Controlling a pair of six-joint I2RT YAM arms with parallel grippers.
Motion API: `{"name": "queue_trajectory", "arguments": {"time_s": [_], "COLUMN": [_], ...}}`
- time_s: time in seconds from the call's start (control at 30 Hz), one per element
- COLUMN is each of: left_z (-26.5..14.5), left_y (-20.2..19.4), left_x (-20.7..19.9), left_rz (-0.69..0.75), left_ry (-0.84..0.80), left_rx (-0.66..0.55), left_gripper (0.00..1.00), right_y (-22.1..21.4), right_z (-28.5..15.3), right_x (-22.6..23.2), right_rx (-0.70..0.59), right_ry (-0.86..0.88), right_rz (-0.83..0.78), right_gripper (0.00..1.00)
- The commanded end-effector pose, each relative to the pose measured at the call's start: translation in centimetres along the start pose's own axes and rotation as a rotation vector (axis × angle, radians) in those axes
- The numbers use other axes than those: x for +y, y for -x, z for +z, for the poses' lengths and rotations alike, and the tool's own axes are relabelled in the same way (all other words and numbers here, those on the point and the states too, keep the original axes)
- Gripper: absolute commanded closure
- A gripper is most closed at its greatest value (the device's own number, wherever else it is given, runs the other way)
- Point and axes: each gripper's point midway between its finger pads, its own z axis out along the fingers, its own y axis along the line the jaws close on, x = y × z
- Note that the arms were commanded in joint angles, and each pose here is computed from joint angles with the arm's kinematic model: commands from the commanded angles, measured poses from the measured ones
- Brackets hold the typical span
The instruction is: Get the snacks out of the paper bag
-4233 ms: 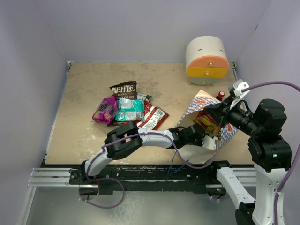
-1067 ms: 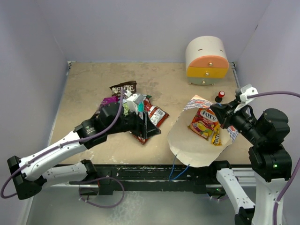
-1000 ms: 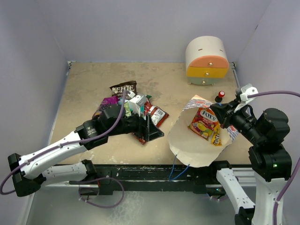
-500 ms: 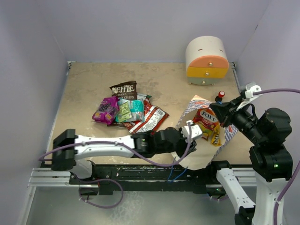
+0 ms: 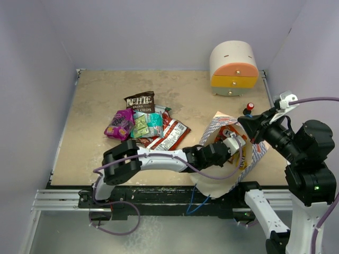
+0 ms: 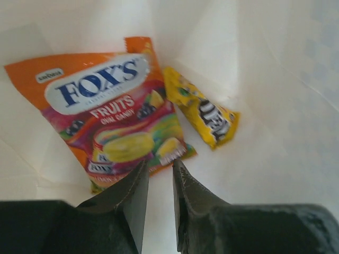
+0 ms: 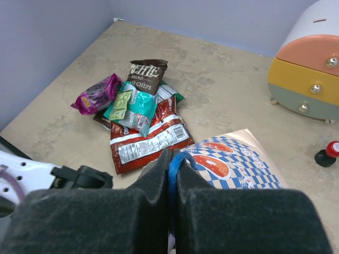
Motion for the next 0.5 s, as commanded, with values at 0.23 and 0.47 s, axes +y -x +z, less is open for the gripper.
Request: {"name": "queue_trajectory", "arguments": {"time_s": [0.23, 0.47], "left_z": [5.6, 6.5], "left_y": [2.6, 3.0], "left_x": [5.3, 7.5], "left_rz": [-0.066, -0.077], "left_ry": [0.226, 0.294], "left_rx": [-0.105, -0.134], "left_gripper": [0.36, 0.09], "right_y": [1.4, 1.2], "right_z": [0.3, 0.4], "right_x": [0.9, 0.8], "right_rx": [-0.002, 0.019], "right_ry": [0.050, 0.053], "right_rz": [0.003, 0.002], "right_gripper": [1.00, 1.00]}}
